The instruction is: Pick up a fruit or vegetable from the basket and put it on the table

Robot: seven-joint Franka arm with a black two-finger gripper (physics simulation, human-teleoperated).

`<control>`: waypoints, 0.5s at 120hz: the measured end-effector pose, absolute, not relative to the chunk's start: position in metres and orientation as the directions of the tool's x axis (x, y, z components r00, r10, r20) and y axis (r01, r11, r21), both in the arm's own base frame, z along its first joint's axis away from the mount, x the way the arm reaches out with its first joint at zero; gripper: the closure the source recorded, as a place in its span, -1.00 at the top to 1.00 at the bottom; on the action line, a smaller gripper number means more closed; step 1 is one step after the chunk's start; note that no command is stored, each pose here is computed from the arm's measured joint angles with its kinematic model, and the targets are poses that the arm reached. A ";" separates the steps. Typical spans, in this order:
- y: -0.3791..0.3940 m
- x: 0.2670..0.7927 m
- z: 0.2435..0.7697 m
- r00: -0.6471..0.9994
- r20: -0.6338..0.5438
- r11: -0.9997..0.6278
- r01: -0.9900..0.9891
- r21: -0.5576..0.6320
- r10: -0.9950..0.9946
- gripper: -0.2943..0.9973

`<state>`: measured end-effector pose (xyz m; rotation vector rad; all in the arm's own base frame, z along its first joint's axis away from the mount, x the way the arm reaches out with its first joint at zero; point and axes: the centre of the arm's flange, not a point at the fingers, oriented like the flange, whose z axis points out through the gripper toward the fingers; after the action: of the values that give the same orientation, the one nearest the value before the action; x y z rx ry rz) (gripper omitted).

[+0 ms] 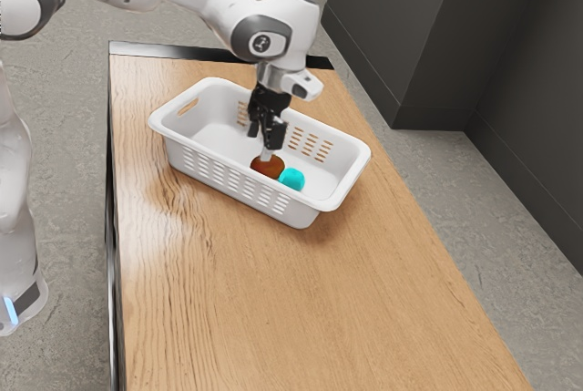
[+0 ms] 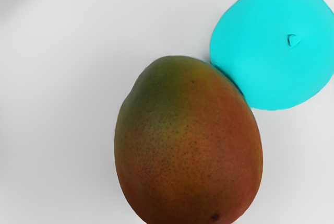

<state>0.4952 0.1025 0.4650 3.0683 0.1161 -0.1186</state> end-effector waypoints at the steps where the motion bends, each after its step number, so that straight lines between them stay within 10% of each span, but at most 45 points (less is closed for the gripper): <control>1: 0.103 0.496 0.465 0.994 -0.078 -0.995 0.076 0.065 0.071 0.54; 60: 0.102 0.526 0.434 0.996 -0.091 -0.998 -0.004 0.056 -0.010 0.54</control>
<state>0.5264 0.1024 0.4345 3.0830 -0.0108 -0.1413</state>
